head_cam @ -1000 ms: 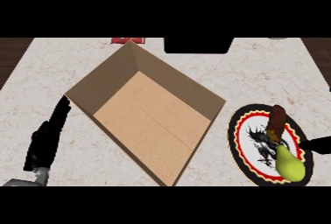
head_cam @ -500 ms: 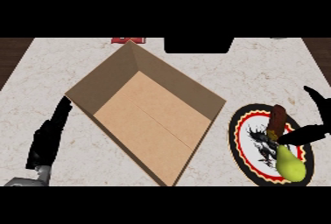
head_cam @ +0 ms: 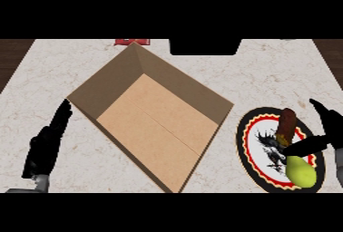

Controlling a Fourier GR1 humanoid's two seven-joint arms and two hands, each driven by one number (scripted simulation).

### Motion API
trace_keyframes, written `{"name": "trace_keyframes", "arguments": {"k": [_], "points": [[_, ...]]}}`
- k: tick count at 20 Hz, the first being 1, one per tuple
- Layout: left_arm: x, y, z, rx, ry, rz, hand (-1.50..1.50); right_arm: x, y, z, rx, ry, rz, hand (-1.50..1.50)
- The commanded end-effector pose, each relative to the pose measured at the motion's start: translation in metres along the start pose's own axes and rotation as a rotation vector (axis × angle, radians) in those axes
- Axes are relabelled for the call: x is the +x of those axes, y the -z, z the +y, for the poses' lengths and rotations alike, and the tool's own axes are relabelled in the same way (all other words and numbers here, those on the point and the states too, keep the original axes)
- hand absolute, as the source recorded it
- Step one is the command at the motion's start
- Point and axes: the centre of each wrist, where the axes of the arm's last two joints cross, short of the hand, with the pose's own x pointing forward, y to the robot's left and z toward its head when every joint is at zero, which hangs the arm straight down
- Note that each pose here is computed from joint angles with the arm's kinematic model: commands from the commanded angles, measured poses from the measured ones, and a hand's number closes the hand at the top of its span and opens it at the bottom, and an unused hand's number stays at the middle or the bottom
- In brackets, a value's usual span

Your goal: Pick the sweet potato from the plate and place it in the cardboard box

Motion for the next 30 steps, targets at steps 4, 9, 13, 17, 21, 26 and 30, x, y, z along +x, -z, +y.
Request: {"name": "trace_keyframes", "arguments": {"k": [4,9,13,17,21,26,30], "points": [[0.009,0.008,0.01,-0.003,-0.012,0.002,0.0,-0.009,0.0,0.028,-0.005,-0.016,0.015,-1.5],[0.016,0.011,-0.005,-0.004,-0.001,0.001,0.0,0.0,0.013,0.031,0.001,0.003,-0.004,-1.5],[0.006,-0.001,-0.009,0.008,0.004,-0.009,0.0,-0.012,0.024,0.031,-0.005,0.021,0.007,-1.5],[0.003,-0.011,0.006,0.003,-0.001,-0.014,0.0,-0.022,0.026,0.038,-0.011,0.011,0.006,-1.5],[-0.003,0.012,-0.009,0.002,0.011,-0.01,0.0,-0.004,0.02,0.063,-0.008,0.007,0.0,-1.5],[-0.003,0.004,-0.011,-0.002,0.009,-0.006,0.0,0.01,0.031,0.046,0.001,0.004,0.01,-1.5],[-0.005,0.003,-0.03,-0.012,0.001,-0.008,0.0,-0.015,0.041,0.046,0.015,-0.029,0.026,-1.5]]}}
